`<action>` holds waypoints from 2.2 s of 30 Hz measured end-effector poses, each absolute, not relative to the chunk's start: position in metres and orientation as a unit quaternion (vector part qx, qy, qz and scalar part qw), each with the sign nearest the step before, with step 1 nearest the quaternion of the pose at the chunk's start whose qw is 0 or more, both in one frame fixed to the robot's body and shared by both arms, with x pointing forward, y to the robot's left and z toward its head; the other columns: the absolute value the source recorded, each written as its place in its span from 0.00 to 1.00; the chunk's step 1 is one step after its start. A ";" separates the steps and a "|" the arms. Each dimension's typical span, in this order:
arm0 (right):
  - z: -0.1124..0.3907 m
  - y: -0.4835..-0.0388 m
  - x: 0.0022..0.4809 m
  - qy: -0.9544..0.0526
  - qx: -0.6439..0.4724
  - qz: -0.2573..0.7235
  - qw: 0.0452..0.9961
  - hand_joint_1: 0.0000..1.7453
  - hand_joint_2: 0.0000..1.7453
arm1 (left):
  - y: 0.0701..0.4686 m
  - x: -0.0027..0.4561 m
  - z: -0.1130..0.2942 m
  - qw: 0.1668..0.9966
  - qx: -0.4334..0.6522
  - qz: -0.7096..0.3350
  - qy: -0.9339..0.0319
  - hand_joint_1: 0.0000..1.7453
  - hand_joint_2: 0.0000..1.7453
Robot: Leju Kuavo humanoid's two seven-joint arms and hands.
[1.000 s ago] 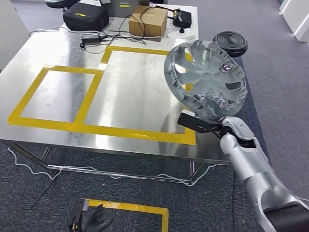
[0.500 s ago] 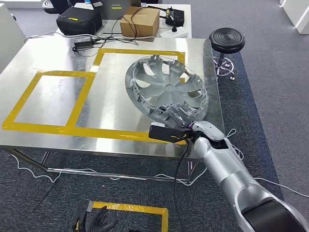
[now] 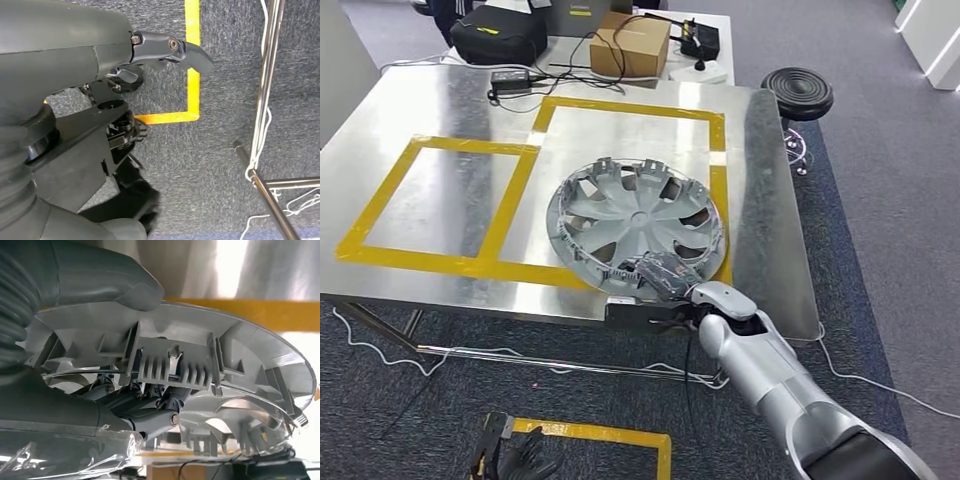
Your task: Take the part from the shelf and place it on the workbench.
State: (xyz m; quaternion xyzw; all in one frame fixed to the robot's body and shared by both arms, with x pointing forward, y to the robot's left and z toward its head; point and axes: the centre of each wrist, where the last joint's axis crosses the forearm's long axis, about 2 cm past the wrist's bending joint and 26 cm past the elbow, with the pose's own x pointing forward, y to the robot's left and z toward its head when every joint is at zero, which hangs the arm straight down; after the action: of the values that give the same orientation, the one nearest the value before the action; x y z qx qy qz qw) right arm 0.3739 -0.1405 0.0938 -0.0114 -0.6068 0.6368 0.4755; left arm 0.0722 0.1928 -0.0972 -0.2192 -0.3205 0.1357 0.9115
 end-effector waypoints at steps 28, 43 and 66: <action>0.081 -0.162 0.373 -0.515 -0.199 0.679 0.484 1.00 1.00 | 0.196 0.070 -0.098 0.911 -0.217 0.144 -0.319 0.00 1.00; 0.082 -0.160 0.373 -0.514 -0.195 0.688 0.474 1.00 1.00 | 0.196 0.069 -0.098 0.922 -0.220 0.140 -0.286 0.00 1.00; 0.098 -0.166 0.388 -0.521 -0.227 0.677 0.467 0.00 1.00 | 0.196 0.071 -0.098 0.913 -0.226 0.149 -0.304 0.00 1.00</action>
State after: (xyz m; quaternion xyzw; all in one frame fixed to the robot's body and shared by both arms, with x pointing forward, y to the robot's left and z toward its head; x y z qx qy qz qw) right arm 0.3882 -0.1659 0.0980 -0.2269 -0.5214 0.6775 0.4665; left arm 0.0709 0.1961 -0.0979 -0.2264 -0.3040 0.1486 0.9134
